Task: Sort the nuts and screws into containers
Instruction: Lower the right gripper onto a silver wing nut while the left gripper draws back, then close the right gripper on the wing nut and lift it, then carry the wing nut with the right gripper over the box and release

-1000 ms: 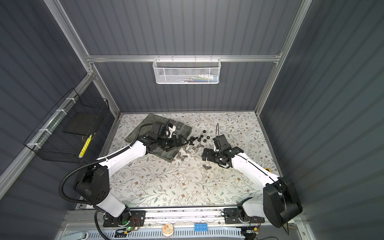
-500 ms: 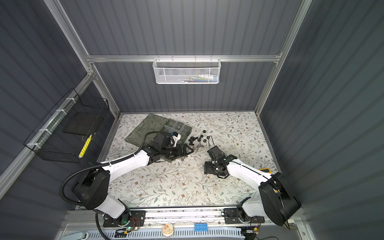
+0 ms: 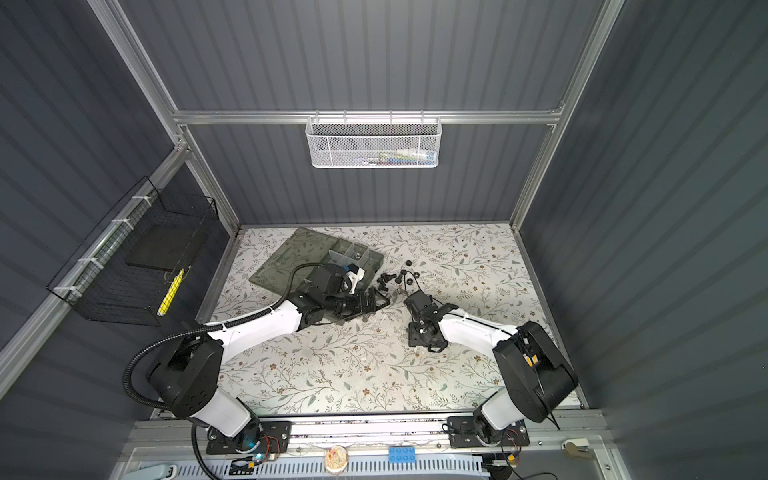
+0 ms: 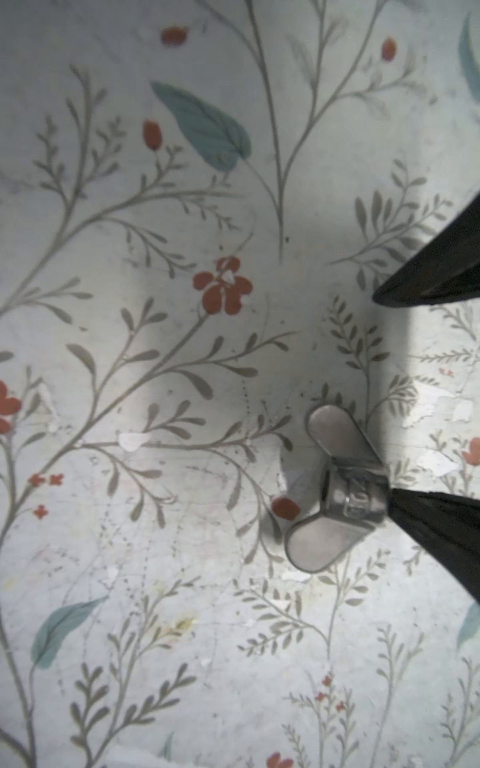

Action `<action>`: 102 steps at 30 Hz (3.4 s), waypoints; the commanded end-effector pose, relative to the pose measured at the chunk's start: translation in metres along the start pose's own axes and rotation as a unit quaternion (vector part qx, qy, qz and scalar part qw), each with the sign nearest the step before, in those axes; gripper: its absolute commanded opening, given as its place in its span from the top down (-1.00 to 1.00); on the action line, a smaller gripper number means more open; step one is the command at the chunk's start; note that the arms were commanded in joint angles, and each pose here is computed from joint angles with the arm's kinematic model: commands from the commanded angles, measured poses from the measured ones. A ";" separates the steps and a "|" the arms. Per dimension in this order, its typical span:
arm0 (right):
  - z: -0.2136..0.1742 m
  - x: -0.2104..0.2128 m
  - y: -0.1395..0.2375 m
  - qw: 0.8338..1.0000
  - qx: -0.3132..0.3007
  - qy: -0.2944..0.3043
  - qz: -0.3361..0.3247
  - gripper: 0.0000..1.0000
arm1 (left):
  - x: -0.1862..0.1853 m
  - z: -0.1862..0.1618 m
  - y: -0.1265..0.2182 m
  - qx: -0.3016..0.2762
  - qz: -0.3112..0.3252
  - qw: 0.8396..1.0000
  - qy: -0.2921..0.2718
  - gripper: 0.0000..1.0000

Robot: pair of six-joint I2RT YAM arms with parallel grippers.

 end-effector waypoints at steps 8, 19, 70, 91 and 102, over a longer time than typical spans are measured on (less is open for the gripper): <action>0.024 0.024 0.001 0.999 -0.019 0.041 0.019 -0.34 | -0.006 0.003 0.006 0.000 0.008 1.000 -0.006 -1.00; 0.026 0.035 0.001 0.997 -0.009 0.069 0.043 -0.23 | -0.003 0.000 0.007 0.001 0.014 1.000 -0.004 -0.99; 0.063 0.064 0.037 0.985 -0.007 -0.020 0.169 0.77 | 0.000 0.017 0.035 -0.016 0.023 1.000 0.001 -0.99; 0.165 0.189 0.075 0.905 0.004 -0.053 0.422 0.78 | 0.058 0.060 0.104 -0.085 0.017 0.995 0.058 -0.99; 0.201 0.242 0.047 0.874 0.032 -0.070 0.479 0.77 | 0.084 0.063 0.114 -0.105 0.013 0.990 0.091 -0.99</action>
Point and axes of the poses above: each gripper's point midway between its finger pads, its own y axis back along the fingers, its own x axis along the line the jaws close on, z = x × y, the point moved 6 cm from there along y, back along the fingers, and after that the axes turned 12 degrees about -y, right-handed, at the moved point
